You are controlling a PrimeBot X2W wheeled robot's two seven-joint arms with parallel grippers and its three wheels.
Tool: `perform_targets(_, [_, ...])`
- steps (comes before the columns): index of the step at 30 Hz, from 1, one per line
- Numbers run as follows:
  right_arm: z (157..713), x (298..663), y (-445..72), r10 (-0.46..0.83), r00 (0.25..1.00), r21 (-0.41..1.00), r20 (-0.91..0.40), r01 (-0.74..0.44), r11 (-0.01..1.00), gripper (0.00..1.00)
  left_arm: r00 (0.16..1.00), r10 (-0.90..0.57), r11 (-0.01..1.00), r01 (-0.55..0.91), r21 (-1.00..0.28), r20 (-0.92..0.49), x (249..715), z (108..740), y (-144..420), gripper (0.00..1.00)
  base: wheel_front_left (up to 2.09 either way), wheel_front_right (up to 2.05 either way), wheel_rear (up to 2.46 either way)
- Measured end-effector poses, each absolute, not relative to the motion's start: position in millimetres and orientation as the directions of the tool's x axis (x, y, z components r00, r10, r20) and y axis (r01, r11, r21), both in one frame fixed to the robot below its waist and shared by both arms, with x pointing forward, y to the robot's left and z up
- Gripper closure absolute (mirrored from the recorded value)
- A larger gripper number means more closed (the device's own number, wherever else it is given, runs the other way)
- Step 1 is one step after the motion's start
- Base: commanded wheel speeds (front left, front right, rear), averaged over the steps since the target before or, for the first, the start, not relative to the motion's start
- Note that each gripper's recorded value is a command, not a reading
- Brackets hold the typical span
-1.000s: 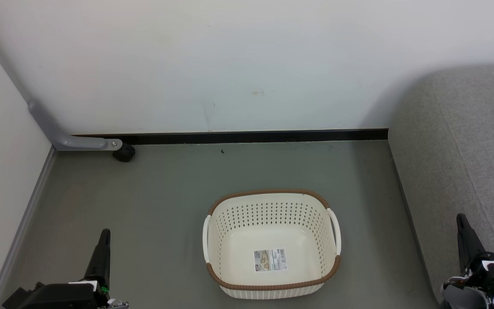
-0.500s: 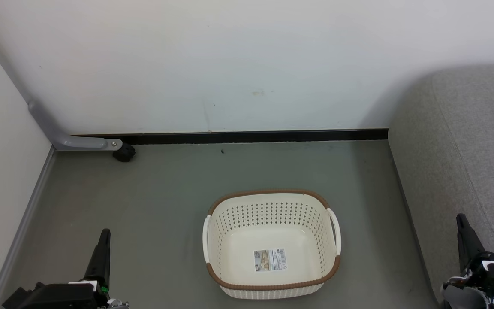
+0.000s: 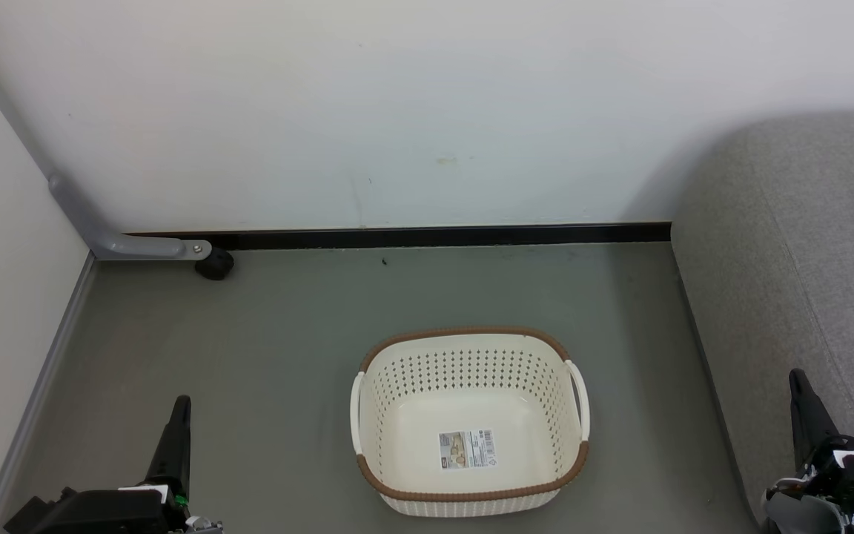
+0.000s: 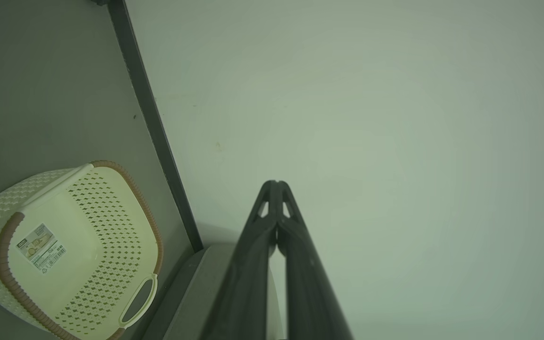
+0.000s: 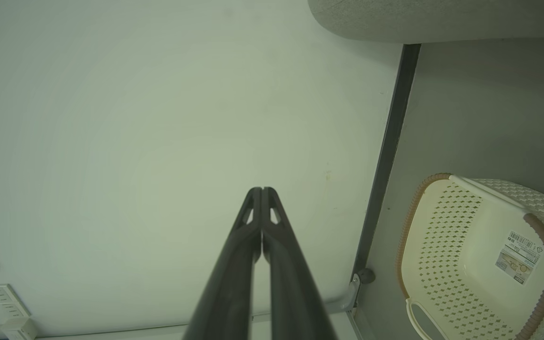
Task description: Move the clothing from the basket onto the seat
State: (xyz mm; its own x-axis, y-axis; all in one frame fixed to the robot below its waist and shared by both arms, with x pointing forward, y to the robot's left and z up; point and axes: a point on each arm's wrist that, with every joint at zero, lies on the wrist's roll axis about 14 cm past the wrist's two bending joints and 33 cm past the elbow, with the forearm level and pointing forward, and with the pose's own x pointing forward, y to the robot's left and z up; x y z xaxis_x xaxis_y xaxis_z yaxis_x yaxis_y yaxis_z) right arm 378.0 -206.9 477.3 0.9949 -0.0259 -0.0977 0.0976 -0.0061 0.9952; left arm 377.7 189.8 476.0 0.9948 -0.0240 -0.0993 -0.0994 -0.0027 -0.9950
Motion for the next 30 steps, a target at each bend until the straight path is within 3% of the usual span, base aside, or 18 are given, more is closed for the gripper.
perform_targets(30, [477.3,378.0,-206.8,-0.026,0.995,0.995,-0.098,0.097,-0.006,1.00,0.995,-0.024,-0.003,-0.099,-0.995,-0.099,377.8,476.1,189.8,1.00,0.00,0.00,0.00])
